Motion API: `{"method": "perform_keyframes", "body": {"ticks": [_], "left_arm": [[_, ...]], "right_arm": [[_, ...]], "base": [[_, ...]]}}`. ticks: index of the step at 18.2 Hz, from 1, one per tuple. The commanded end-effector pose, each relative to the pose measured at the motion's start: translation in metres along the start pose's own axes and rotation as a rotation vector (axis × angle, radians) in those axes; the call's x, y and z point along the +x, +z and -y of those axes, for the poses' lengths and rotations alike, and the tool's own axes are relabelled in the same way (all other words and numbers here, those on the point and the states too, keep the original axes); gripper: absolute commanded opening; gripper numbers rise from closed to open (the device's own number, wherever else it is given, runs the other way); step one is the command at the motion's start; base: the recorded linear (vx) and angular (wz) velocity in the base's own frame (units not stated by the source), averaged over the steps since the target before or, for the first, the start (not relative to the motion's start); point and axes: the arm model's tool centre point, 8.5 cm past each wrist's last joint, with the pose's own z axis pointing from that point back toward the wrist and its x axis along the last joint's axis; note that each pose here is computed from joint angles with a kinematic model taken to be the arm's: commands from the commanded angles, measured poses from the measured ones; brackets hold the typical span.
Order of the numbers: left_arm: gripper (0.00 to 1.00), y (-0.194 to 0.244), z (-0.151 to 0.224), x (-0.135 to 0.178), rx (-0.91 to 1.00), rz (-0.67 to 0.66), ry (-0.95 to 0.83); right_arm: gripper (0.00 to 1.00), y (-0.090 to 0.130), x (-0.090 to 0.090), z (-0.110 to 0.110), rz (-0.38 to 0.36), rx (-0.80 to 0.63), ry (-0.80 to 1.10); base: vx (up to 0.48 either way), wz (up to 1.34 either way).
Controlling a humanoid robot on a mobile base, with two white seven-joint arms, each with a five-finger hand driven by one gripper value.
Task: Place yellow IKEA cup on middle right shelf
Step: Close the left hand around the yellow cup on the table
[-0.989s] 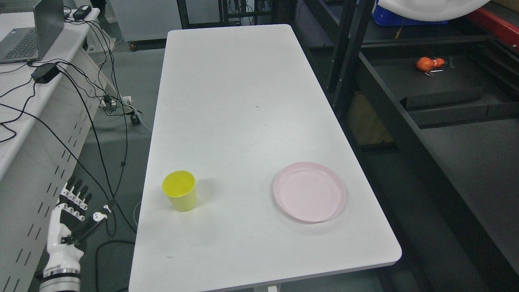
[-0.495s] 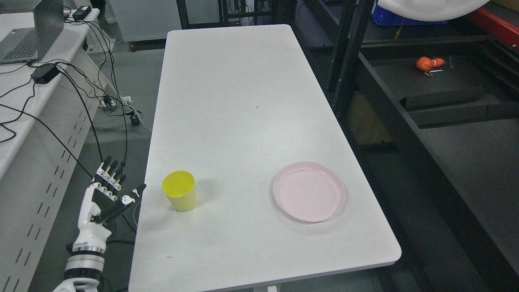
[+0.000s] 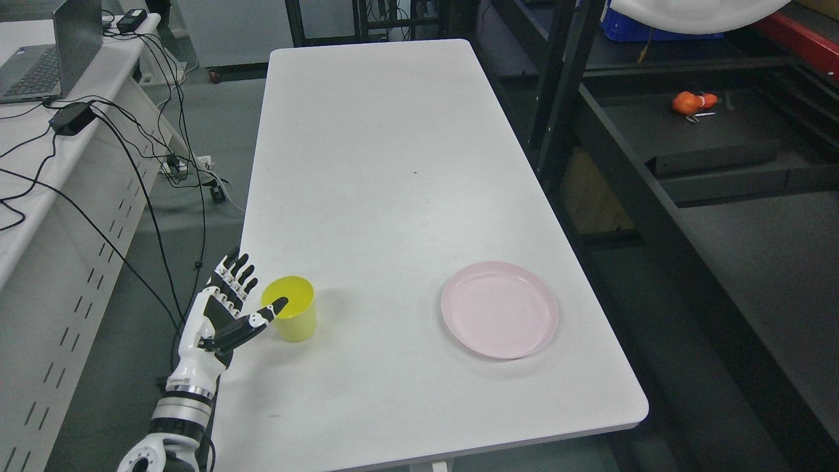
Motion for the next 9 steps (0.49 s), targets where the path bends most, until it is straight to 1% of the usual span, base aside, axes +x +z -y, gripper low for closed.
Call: {"method": "perform_keyframes", "body": {"ticks": [1, 5, 9], "left_arm": [[0.99, -0.009, 0.045, -0.021, -0.134, -0.064, -0.022], [0.99, -0.005, 0.053, -0.038, -0.157, -0.116, -0.081], [0.99, -0.007, 0.050, -0.052, -0.150, -0.158, -0.080]], "right_arm": [[0.99, -0.001, -0.009, 0.010, -0.015, -0.012, -0.003], [0.99, -0.001, -0.009, 0.010, -0.015, -0.012, -0.003], [0.99, -0.001, -0.009, 0.010, -0.015, -0.012, -0.003]], "base": [[0.000, 0.00], [0.000, 0.00], [0.000, 0.00]]}}
